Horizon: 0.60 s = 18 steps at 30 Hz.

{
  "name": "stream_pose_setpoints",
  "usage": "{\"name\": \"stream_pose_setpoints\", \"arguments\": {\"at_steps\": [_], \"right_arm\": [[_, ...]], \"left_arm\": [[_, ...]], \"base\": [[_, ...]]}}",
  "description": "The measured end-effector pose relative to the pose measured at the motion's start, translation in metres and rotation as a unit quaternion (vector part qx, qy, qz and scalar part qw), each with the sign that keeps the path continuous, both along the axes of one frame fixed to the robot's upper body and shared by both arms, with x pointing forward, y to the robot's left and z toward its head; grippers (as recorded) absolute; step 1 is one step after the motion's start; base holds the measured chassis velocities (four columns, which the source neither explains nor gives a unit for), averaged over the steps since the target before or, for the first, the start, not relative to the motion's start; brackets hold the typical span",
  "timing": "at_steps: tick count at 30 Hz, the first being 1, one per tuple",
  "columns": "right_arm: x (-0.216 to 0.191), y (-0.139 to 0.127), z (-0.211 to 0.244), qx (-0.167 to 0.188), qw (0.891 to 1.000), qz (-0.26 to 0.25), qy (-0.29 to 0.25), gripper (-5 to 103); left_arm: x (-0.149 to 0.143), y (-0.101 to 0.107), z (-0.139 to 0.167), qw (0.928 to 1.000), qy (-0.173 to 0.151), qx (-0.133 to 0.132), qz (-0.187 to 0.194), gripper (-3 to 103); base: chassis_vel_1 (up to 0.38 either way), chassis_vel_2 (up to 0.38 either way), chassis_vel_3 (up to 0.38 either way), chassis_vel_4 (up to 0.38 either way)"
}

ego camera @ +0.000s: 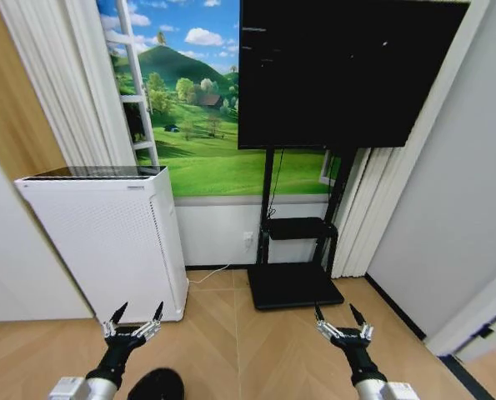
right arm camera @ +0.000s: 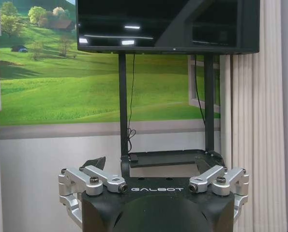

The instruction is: Pick up the trash bin and place the garbage on the floor into it.

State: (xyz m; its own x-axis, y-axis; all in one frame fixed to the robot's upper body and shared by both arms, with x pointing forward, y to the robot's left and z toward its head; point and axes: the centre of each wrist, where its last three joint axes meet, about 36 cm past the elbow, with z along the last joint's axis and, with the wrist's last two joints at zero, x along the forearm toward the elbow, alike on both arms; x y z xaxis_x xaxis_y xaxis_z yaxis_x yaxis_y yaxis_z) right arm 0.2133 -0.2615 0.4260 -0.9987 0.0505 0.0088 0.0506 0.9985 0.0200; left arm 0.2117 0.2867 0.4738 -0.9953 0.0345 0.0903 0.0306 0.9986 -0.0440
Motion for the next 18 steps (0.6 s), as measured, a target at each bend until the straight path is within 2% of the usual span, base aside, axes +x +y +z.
{"name": "stream_pose_setpoints", "arguments": {"at_steps": [18], "right_arm": [[0.0,-0.0001,0.0,0.0,1.0,0.0,0.0,100]], "left_arm": [[0.0,0.0,0.0,1.0,0.0,0.0,0.0,100]], "base": [[0.349,-0.354,-0.349,0.354]]}}
